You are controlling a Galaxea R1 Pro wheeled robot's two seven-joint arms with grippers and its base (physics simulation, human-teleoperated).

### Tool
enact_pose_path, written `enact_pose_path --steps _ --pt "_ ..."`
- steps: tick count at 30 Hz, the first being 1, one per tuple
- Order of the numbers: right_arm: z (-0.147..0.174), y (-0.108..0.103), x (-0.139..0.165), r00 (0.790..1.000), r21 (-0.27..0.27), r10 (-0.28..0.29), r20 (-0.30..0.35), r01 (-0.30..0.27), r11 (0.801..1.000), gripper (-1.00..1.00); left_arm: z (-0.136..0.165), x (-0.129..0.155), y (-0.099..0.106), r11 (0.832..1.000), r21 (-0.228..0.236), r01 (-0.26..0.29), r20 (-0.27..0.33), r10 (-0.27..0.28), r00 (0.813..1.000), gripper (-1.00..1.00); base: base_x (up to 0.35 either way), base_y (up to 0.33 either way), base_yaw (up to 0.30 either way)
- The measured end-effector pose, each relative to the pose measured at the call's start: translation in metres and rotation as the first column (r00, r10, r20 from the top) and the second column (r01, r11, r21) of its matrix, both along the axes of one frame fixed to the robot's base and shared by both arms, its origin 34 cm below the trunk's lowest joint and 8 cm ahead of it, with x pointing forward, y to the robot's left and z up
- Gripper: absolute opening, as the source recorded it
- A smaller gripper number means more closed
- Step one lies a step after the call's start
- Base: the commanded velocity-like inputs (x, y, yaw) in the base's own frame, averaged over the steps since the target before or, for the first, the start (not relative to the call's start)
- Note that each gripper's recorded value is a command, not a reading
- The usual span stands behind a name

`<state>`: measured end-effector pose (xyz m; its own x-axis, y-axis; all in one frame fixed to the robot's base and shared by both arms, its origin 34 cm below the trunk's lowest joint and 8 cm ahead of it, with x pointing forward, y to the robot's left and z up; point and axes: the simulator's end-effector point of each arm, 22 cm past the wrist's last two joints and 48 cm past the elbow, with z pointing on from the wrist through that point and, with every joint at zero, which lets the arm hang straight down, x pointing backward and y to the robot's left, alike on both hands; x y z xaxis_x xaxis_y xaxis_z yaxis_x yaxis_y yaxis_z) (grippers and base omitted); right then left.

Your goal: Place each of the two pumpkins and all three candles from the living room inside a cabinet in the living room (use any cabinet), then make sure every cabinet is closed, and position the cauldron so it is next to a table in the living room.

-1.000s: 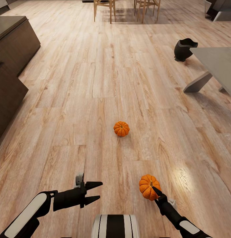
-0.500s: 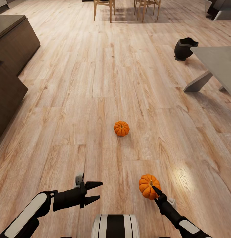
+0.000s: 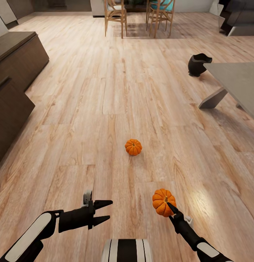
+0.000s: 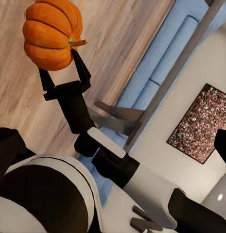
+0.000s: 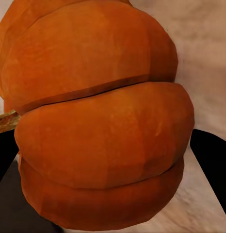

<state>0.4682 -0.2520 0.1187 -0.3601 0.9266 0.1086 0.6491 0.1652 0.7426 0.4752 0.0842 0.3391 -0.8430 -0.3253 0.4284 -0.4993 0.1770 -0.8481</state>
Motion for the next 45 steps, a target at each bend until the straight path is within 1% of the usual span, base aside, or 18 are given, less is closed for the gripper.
enact_pose_path --steps 5,9,15,22,24,25,27,29,30,33,36,37,39,42,43,44,45 --pt "0.009 0.001 0.008 1.0 0.004 0.001 0.024 -0.001 1.0 -1.0 0.008 0.003 0.0 1.0 0.0 0.0 0.02 0.0 1.0 1.0 0.0 0.0 0.0" --pt "0.022 0.006 0.021 0.998 0.018 0.002 0.07 -0.003 1.0 -1.0 0.015 0.005 0.0 1.0 0.0 0.0 0.037 0.0 0.999 1.0 0.0 0.0 0.0" --pt "0.037 0.007 0.033 0.993 0.026 0.0 0.115 -0.003 1.0 -1.0 0.025 0.009 0.0 1.0 0.001 -0.001 0.062 0.001 0.998 1.0 0.0 0.0 0.0" --pt "0.051 0.008 0.044 0.989 0.03 0.001 0.148 -0.005 1.0 -1.0 0.037 0.013 0.001 1.0 0.004 -0.002 0.091 0.002 0.996 1.0 0.0 0.0 0.0" --pt "0.066 0.02 0.059 0.981 0.064 0.004 0.195 -0.017 0.998 -1.0 0.036 0.014 0.005 1.0 0.012 -0.009 0.089 0.008 0.996 1.0 0.0 0.0 0.0" --pt "0.069 0.018 0.061 0.979 0.061 0.01 0.202 -0.023 0.998 -1.0 0.035 0.017 0.01 1.0 0.018 -0.023 0.089 0.021 0.996 1.0 0.0 0.0 0.0" --pt "0.077 0.011 0.071 0.974 0.065 -0.001 0.226 -0.014 0.998 -1.0 0.03 0.027 0.028 0.997 0.041 -0.063 0.088 0.059 0.994 1.0 0.0 0.0 0.0" --pt "0.083 0.018 0.076 0.97 0.076 0.017 0.244 -0.037 0.996 -1.0 0.022 0.031 0.047 0.994 0.071 -0.089 0.082 0.083 0.993 1.0 0.0 0.0 0.0" --pt "0.088 0.019 0.081 0.966 0.083 0.015 0.26 -0.038 0.996 -1.0 0.018 0.033 0.057 0.991 0.09 -0.097 0.079 0.09 0.993 1.0 0.0 0.0 0.0" --pt "0.095 0.024 0.088 0.96 0.101 0.024 0.279 -0.054 0.993 -1.0 0.014 0.036 0.071 0.987 0.116 -0.11 0.082 0.101 0.992 1.0 0.0 0.0 0.0" --pt "0.1 0.019 0.092 0.957 0.102 0.027 0.29 -0.059 0.993 -1.0 0.014 0.043 0.086 0.981 0.137 -0.135 0.094 0.122 0.988 1.0 0.0 0.0 0.0" --pt "0.106 0.016 0.096 0.952 0.101 0.028 0.304 -0.062 0.993 -1.0 0.016 0.046 0.091 0.979 0.143 -0.143 0.101 0.129 0.986 1.0 0.0 0.0 0.0" --pt "0.126 0.006 0.112 0.934 0.098 0.038 0.355 -0.077 0.992 -1.0 0.019 0.05 0.099 0.976 0.154 -0.156 0.111 0.139 0.984 1.0 0.0 0.0 0.0" --pt "0.153 -0.015 0.127 0.908 0.068 0.068 0.413 -0.105 0.992 -1.0 0.02 0.052 0.109 0.971 0.168 -0.169 0.117 0.151 0.982 1.0 0.0 0.0 0.0" --pt "0.16 -0.023 0.131 0.9 0.054 0.08 0.428 -0.114 0.992 -1.0 0.018 0.055 0.117 0.966 0.181 -0.183 0.119 0.163 0.979 1.0 0.0 0.0 0.0" --pt "0.166 -0.026 0.134 0.895 0.05 0.083 0.437 -0.116 0.992 -1.0 0.017 0.056 0.124 0.962 0.194 -0.194 0.122 0.172 0.977 1.0 0.0 0.0 0.0" --pt "0.169 -0.025 0.134 0.889 0.037 0.108 0.445 -0.138 0.99 -1.0 0.013 0.06 0.138 0.951 0.228 -0.211 0.133 0.184 0.974 1.0 0.0 0.0 0.0"
